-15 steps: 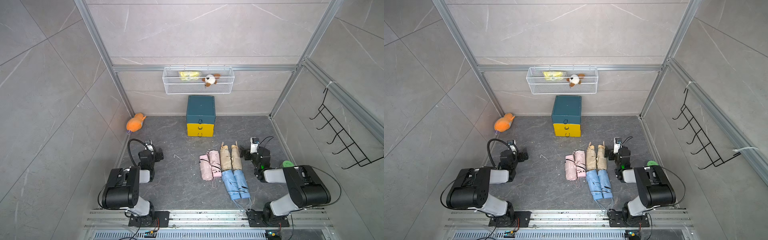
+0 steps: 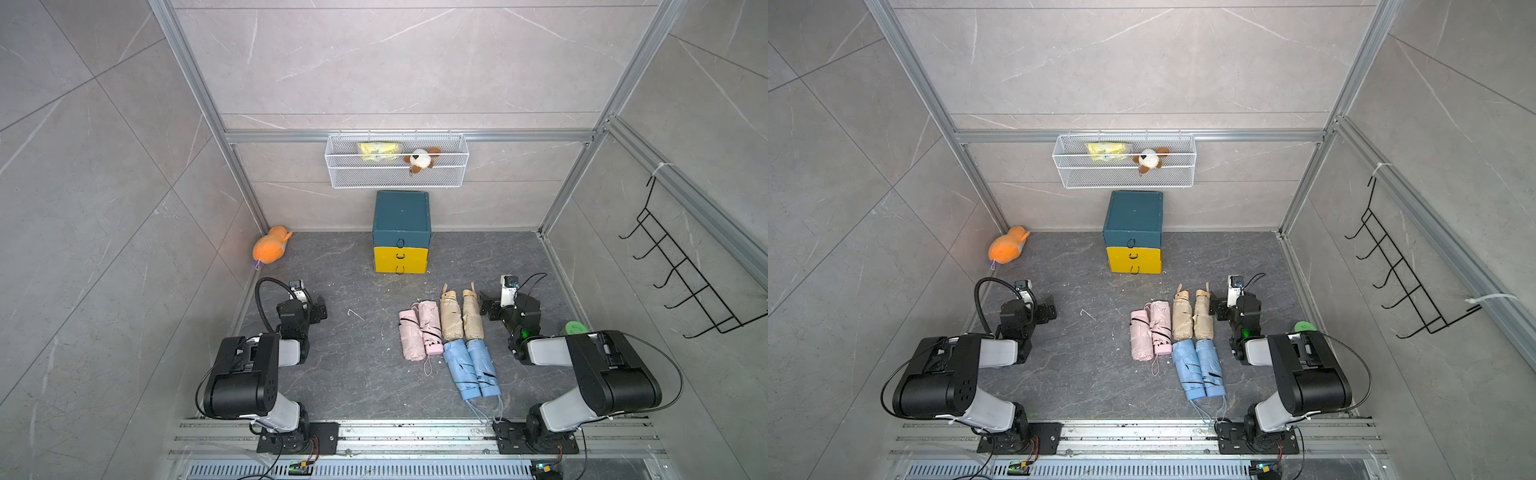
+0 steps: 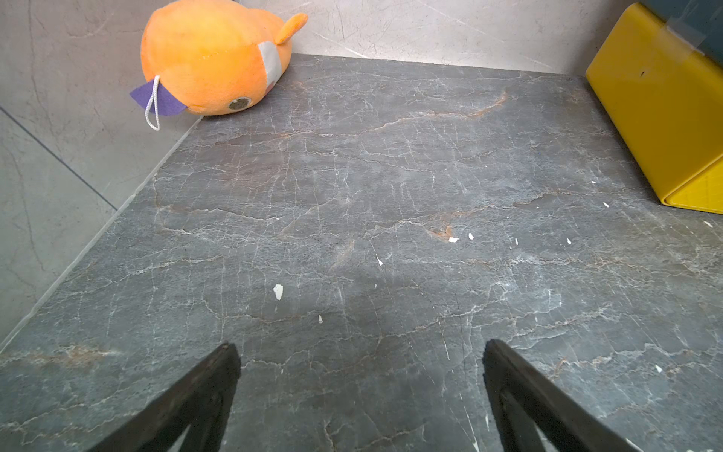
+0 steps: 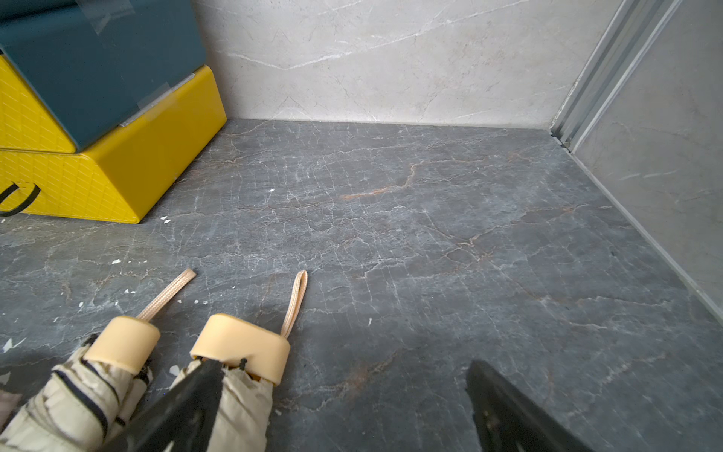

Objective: Place the umbrella in the drawer by color
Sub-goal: Move the storage box to the center of the board.

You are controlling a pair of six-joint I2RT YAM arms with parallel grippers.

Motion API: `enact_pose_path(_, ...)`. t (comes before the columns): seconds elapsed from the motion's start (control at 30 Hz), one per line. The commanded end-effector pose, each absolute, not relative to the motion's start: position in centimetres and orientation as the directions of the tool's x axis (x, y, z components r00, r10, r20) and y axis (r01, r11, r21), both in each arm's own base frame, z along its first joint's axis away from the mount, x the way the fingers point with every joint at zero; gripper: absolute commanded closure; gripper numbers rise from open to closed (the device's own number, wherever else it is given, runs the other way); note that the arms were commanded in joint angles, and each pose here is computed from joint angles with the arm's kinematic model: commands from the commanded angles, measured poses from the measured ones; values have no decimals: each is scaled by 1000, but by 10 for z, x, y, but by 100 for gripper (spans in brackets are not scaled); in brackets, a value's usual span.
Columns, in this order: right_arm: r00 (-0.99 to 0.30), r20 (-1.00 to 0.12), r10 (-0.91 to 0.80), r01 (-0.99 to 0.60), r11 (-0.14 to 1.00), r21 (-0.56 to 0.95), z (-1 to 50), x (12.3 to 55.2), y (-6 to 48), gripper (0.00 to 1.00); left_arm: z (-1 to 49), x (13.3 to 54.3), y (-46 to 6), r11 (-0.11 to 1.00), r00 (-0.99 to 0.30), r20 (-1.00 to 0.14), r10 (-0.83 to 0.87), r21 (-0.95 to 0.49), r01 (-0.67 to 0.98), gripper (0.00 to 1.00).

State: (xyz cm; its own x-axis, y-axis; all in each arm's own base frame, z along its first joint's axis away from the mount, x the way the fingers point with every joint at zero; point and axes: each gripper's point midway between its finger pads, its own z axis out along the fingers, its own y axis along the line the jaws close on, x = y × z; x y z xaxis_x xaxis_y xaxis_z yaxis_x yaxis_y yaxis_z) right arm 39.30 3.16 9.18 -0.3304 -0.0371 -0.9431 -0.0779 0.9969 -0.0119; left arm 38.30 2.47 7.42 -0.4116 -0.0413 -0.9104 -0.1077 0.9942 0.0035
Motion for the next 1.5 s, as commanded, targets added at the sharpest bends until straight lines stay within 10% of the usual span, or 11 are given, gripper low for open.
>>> enact_pose_path(0.0,-331,-942,-49,-94,995,-19,93,390,35,0,87,385,25,995,-378,-926,-20,20,-101,0)
enact_pose_path(0.77,-421,-906,-42,-59,998,-19,136,404,32,0,119,386,33,977,-492,-868,-72,36,-208,0)
enact_pose_path(1.13,-493,-758,426,85,891,446,190,414,48,0,196,391,44,831,-508,-728,-461,-153,-535,0)
enact_pose_path(1.47,-536,-649,540,-100,722,684,230,429,92,0,236,425,-1,809,-464,-663,-587,-458,-368,0)
